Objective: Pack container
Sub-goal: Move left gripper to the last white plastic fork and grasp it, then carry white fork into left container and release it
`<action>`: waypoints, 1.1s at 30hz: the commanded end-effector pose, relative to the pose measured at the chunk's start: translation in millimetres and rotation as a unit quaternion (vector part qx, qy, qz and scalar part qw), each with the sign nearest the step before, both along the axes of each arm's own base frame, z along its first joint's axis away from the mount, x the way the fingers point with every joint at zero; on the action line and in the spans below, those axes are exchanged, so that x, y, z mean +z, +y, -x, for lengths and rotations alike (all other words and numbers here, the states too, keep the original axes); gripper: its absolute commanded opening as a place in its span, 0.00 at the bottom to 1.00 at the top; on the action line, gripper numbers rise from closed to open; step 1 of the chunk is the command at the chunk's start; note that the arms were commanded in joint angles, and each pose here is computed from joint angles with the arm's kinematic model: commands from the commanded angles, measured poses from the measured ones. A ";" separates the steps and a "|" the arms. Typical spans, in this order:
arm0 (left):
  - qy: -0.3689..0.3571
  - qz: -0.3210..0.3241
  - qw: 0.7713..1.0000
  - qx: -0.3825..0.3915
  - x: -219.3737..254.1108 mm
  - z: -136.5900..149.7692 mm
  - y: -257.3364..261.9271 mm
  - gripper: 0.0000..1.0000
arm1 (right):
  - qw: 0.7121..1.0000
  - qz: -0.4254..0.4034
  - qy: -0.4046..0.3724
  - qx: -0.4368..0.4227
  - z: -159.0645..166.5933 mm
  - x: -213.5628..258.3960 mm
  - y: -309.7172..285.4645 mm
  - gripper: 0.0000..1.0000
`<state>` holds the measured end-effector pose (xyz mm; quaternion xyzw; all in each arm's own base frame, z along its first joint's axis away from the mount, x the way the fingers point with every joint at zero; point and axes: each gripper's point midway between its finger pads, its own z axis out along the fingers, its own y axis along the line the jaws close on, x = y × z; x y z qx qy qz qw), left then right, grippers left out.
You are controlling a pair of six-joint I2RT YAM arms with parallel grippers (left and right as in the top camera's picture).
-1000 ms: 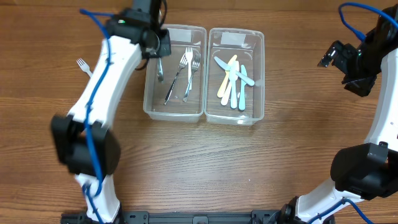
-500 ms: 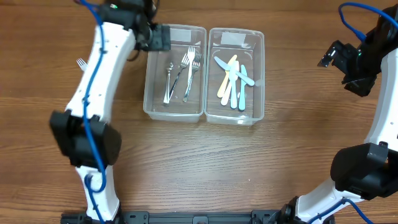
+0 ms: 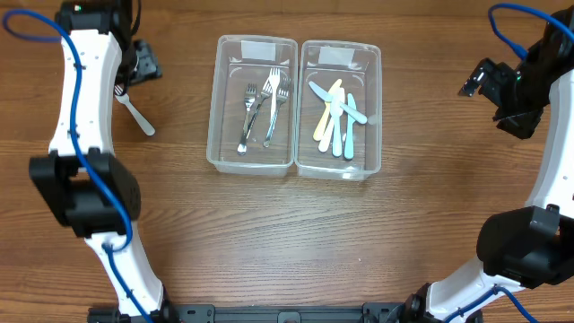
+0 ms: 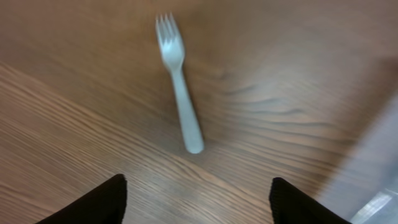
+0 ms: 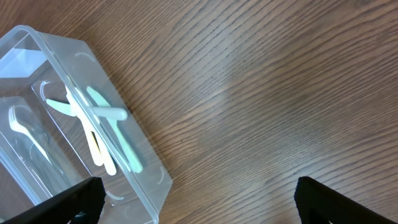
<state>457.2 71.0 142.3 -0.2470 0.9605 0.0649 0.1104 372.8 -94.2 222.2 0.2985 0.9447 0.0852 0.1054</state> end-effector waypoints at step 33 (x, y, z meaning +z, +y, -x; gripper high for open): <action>0.077 0.068 0.993 0.058 -159.4 -8.2 46.6 0.33 | 1.000 -0.009 0.017 0.001 10.7 2.0 6.9 1.00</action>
